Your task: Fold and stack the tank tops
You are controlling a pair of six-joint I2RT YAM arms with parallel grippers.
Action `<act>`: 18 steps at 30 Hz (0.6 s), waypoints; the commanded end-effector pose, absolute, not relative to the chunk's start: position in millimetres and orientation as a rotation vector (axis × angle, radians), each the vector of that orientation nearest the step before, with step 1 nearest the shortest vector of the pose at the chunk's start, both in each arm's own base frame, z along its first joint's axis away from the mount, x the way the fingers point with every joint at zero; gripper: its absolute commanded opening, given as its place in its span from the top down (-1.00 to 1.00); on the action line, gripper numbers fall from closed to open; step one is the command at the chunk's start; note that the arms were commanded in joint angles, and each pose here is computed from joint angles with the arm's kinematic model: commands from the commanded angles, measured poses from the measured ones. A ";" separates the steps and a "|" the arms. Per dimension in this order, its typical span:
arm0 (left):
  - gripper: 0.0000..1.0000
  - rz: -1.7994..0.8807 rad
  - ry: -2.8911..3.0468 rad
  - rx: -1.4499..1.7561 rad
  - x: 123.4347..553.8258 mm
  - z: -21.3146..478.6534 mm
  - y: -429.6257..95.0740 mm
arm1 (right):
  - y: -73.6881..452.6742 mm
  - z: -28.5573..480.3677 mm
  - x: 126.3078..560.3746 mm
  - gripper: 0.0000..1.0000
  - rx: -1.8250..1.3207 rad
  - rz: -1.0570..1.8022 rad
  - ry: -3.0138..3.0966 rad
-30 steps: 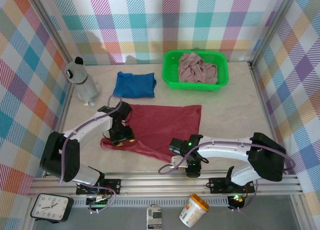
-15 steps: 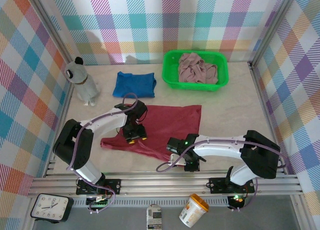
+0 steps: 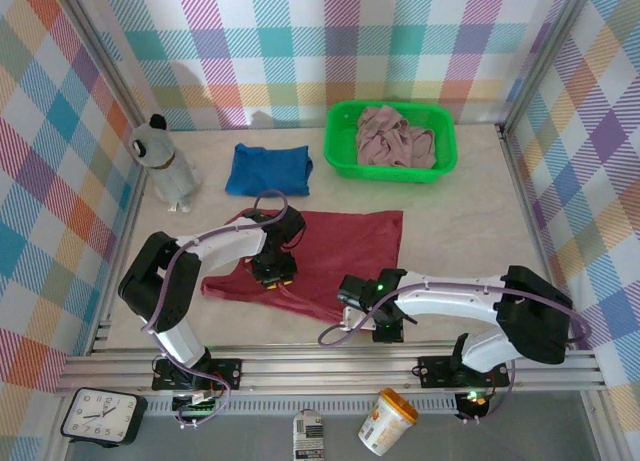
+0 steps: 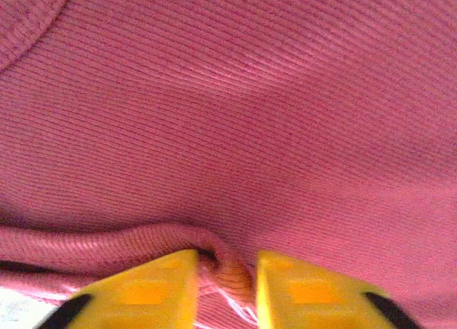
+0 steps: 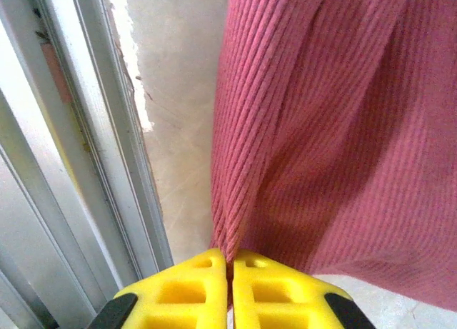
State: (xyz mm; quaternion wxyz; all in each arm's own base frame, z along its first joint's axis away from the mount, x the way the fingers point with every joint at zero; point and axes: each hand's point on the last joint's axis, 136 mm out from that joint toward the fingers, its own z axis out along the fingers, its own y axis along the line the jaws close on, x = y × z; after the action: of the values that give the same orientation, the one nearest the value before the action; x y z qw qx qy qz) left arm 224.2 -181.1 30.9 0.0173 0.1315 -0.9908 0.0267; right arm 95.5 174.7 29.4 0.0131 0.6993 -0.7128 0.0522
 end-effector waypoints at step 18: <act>1.00 0.002 -3.110 0.378 198.2 84.6 -159.1 | 150.8 45.2 114.5 0.78 2.184 0.323 -2.269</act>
State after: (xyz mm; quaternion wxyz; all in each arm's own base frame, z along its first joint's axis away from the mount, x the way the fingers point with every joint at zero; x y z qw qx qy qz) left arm 210.2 -169.9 68.8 0.0055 0.1245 -0.9921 0.0170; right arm 110.0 162.9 41.5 -0.0169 0.6891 -0.7197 0.0822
